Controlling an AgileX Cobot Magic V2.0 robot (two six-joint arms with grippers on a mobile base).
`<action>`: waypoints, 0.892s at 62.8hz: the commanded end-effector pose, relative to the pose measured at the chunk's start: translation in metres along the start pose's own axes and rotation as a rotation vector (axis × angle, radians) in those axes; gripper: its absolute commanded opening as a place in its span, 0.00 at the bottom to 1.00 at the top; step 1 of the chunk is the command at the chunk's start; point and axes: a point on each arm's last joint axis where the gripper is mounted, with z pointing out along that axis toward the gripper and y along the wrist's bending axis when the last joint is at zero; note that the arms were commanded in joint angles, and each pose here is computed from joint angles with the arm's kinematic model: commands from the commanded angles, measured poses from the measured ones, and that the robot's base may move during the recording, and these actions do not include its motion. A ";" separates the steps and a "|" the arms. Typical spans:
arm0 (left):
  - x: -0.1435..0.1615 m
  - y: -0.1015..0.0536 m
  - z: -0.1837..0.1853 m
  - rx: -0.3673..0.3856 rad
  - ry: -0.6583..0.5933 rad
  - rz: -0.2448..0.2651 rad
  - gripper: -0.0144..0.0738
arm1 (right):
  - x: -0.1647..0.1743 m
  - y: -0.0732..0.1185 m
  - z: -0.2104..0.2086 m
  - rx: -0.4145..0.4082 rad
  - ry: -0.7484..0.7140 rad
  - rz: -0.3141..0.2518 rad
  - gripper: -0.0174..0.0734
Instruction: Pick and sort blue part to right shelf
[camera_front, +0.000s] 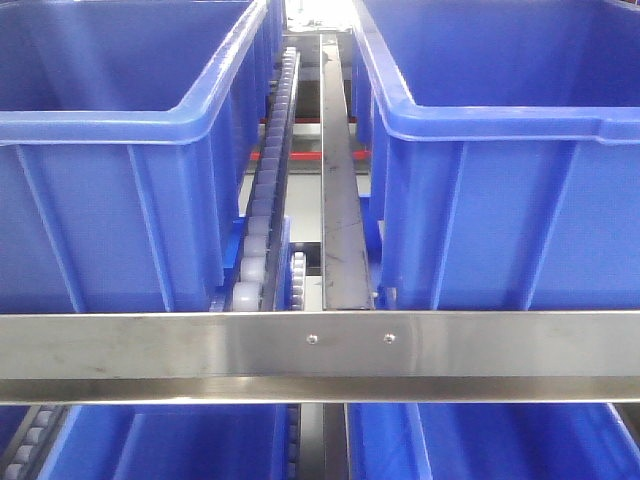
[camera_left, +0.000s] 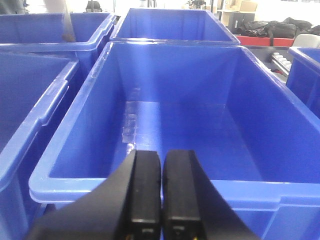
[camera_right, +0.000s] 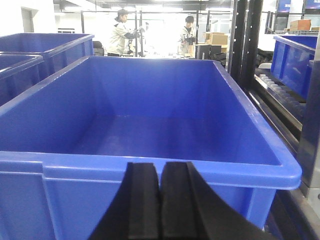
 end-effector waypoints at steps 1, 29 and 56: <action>-0.017 -0.001 -0.001 0.005 -0.102 -0.014 0.30 | -0.016 0.000 -0.003 0.001 -0.125 0.000 0.25; -0.017 -0.001 -0.001 0.005 -0.102 -0.014 0.30 | -0.016 0.000 -0.003 0.001 -0.125 0.000 0.25; 0.043 0.001 -0.016 0.021 -0.251 -0.115 0.30 | -0.016 0.000 -0.003 0.001 -0.124 0.000 0.25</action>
